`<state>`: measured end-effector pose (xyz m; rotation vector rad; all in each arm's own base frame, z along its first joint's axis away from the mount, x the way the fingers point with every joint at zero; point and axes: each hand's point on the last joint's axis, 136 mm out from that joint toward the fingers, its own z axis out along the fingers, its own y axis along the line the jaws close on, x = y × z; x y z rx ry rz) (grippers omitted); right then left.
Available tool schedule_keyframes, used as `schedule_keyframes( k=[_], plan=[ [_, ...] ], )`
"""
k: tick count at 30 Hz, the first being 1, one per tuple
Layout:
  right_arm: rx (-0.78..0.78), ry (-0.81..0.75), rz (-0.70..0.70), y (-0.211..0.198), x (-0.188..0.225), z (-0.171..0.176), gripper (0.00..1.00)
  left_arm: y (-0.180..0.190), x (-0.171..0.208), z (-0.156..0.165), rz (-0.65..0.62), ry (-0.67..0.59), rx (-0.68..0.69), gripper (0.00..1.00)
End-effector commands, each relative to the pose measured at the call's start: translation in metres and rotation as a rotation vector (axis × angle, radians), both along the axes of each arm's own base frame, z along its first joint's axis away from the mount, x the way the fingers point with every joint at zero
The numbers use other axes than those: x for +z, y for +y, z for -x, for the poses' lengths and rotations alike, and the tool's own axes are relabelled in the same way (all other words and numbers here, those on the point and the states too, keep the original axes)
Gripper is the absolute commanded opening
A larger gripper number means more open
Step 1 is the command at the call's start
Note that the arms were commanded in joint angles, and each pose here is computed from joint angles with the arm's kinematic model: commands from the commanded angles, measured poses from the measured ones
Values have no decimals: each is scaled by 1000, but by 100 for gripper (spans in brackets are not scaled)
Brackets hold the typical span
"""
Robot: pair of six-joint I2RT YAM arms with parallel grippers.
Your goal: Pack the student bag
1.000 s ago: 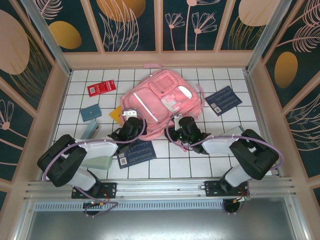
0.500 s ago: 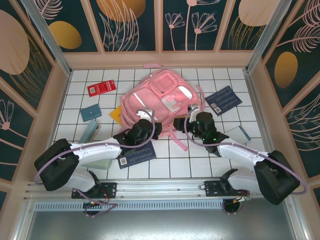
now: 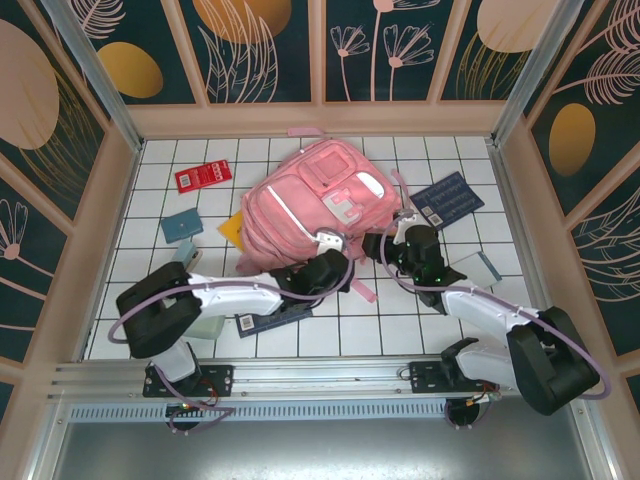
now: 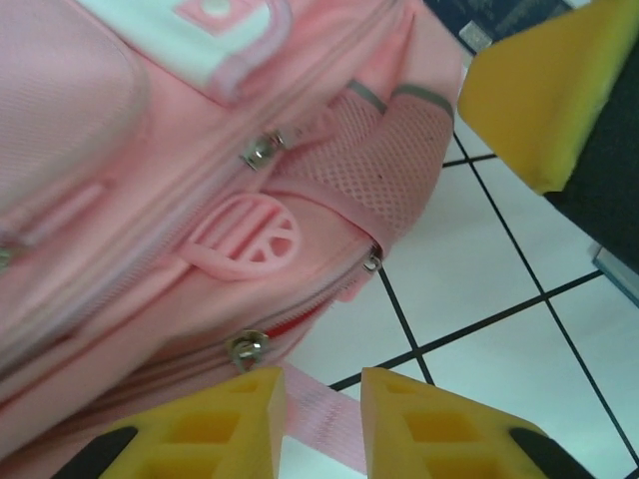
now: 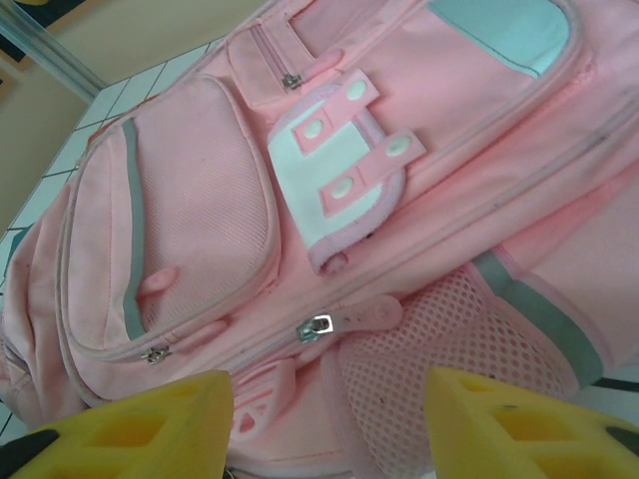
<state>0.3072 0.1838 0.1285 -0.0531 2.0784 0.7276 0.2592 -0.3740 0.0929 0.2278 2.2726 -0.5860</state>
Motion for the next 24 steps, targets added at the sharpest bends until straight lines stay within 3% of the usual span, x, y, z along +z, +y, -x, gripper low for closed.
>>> schedule_keyframes(
  k=[1, 11, 24],
  plan=[
    [-16, -43, -41, -5, 14, -1, 54, 5, -28, -1, -81, 78, 55, 27],
    [-17, -49, -54, -7, 14, 2, 55, -2, -51, -5, -158, 139, 90, 30],
    [-26, -45, -53, -9, 12, 1, 54, 16, -35, -1, -185, 132, 161, 30]
  ],
)
